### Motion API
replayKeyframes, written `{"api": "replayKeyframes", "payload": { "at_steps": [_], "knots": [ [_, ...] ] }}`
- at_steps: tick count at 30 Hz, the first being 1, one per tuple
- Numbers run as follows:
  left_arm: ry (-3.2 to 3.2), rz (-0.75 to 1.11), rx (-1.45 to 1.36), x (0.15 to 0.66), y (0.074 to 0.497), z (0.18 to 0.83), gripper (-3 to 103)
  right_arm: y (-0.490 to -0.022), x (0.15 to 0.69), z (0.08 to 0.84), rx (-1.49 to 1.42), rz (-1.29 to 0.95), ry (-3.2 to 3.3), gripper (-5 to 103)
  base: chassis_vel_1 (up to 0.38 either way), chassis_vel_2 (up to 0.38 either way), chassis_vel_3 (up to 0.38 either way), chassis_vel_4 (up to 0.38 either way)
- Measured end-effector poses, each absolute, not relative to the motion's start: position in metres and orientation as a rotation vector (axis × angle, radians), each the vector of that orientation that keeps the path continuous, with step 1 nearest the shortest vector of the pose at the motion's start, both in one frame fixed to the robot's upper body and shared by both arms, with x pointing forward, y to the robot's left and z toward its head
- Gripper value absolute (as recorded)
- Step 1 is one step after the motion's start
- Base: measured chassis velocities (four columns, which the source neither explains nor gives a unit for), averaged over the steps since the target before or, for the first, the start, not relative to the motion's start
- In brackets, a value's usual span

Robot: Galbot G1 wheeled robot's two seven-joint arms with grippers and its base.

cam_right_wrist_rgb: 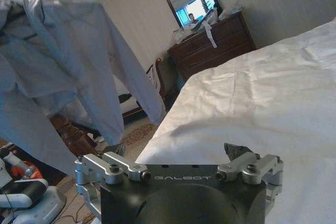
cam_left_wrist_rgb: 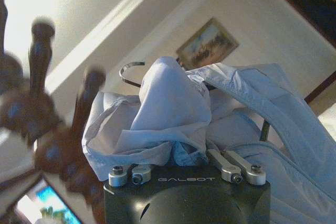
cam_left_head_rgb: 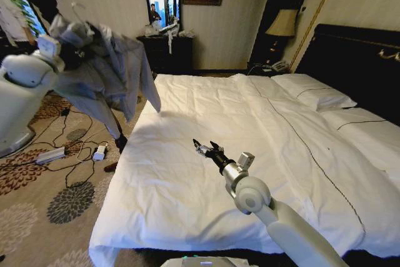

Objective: Pick up the clothes from the bed and hang them on the clothes hanger.

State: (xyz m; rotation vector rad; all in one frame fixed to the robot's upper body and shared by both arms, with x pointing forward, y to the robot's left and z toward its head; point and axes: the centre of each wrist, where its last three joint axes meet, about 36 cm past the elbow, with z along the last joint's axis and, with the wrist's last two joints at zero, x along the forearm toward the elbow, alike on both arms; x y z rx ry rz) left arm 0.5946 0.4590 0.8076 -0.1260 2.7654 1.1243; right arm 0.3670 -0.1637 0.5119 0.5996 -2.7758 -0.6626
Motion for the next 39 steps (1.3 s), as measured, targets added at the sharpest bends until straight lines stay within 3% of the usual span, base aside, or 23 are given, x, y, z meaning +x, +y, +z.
{"api": "replayKeyframes", "payload": {
  "at_steps": [7,21,28,39],
  "knots": [
    [2.756,1.134,-0.257,0.576,0.439,0.809,21,-0.166,0.361,0.516,0.602,-0.661,-2.788,100,0.0,0.0,0.0,0.0],
    [2.734,1.072,-0.398,0.547,0.473,0.817,20,-0.163,0.359,0.517,0.622,-0.658,-2.781,100,0.0,0.0,0.0,0.0],
    [2.807,1.014,-0.317,0.579,0.505,0.822,20,-0.163,0.357,0.512,0.609,-0.654,-2.771,100,0.0,0.0,0.0,0.0],
    [2.853,1.048,-0.216,0.608,0.509,0.82,20,-0.168,0.361,0.507,0.58,-0.639,-2.767,100,0.0,0.0,0.0,0.0]
  ]
}}
